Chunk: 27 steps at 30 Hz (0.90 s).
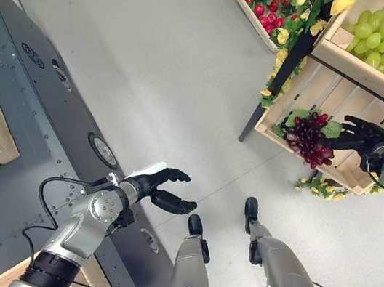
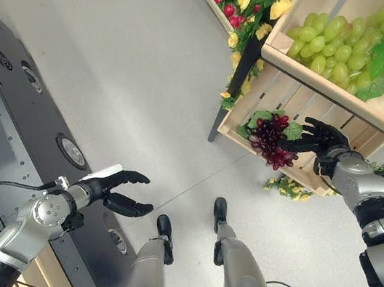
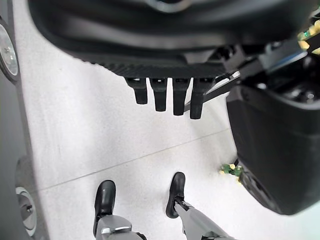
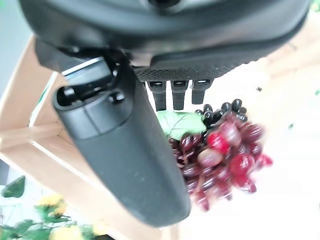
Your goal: Pick up the fruits from the basket on one side to the basket on the other side
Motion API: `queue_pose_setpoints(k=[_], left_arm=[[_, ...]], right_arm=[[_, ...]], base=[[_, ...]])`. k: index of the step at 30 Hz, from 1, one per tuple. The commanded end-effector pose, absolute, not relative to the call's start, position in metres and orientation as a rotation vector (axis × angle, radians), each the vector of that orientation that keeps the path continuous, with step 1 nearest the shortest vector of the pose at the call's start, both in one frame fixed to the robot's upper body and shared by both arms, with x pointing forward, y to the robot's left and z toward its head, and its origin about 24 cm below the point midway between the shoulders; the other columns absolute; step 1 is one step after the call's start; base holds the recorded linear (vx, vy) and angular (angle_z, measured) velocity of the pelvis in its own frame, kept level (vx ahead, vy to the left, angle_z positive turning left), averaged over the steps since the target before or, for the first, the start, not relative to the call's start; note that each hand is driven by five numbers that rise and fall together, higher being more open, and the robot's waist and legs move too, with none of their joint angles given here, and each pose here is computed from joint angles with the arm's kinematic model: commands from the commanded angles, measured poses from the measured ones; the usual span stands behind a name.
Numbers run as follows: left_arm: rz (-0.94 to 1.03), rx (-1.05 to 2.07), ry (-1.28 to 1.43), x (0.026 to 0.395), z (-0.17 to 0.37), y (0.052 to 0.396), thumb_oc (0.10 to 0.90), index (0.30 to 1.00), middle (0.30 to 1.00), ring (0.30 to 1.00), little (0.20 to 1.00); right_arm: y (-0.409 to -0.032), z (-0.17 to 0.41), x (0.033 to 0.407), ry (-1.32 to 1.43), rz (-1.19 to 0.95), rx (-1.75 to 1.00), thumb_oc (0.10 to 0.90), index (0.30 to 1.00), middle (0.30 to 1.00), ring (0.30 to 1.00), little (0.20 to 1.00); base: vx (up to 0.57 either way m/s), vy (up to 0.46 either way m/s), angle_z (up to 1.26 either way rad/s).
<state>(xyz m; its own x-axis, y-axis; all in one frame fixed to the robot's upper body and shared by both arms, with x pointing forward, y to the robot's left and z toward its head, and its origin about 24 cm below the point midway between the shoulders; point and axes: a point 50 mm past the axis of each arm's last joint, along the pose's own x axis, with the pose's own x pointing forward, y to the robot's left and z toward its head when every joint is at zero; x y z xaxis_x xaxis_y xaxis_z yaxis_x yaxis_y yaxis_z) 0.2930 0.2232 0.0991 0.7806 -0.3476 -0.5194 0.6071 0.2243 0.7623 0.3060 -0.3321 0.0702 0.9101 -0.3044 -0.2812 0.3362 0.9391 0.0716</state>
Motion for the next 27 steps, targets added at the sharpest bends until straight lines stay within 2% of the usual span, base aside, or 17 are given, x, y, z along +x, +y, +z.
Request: queue_pose_setpoints(k=[1, 4, 7, 9, 15, 23, 27], left_arm=[[-0.679, 1.168, 0.103, 0.292, 0.115, 0.208, 0.800, 0.900, 0.900, 0.900, 0.900], [-0.682, 1.156, 0.128, 0.288, 0.106, 0.209, 0.800, 0.900, 0.900, 0.900, 0.900], [-0.687, 1.138, 0.151, 0.284, 0.101, 0.209, 0.800, 0.900, 0.900, 0.900, 0.900], [-0.687, 1.122, 0.169, 0.281, 0.097, 0.210, 0.800, 0.900, 0.900, 0.900, 0.900], [-0.687, 1.104, 0.214, 0.269, 0.087, 0.219, 0.800, 0.900, 0.900, 0.900, 0.900], [-0.648, 1.045, 0.190, 0.266, 0.080, 0.217, 0.800, 0.900, 0.900, 0.900, 0.900], [-0.673, 0.936, 0.172, 0.262, 0.070, 0.210, 0.800, 0.900, 0.900, 0.900, 0.900]], right_arm=[[-0.353, 0.112, 0.304, 0.031, -0.469, 0.121, 0.800, 0.900, 0.900, 0.900, 0.900], [-0.354, 0.111, 0.298, 0.026, -0.576, 0.026, 0.800, 0.900, 0.900, 0.900, 0.900], [-0.354, 0.114, 0.296, 0.029, -0.592, -0.018, 0.800, 0.900, 0.900, 0.900, 0.900], [-0.347, 0.116, 0.298, 0.030, -0.525, 0.012, 0.800, 0.900, 0.900, 0.900, 0.900], [-0.337, 0.103, 0.280, 0.091, -0.382, -0.167, 0.800, 0.900, 0.900, 0.900, 0.900], [-0.312, 0.117, 0.275, -0.039, -0.277, -0.158, 0.800, 0.900, 0.900, 0.900, 0.900], [-0.271, 0.100, 0.269, -0.030, -0.008, -0.005, 0.800, 0.900, 0.900, 0.900, 0.900]], base=[[0.07, 0.040, -0.07], [0.09, 0.049, -0.08], [0.09, 0.049, -0.11], [0.09, 0.051, -0.17], [0.08, 0.035, -0.08], [0.03, 0.055, -0.05], [0.03, 0.118, -0.02]])
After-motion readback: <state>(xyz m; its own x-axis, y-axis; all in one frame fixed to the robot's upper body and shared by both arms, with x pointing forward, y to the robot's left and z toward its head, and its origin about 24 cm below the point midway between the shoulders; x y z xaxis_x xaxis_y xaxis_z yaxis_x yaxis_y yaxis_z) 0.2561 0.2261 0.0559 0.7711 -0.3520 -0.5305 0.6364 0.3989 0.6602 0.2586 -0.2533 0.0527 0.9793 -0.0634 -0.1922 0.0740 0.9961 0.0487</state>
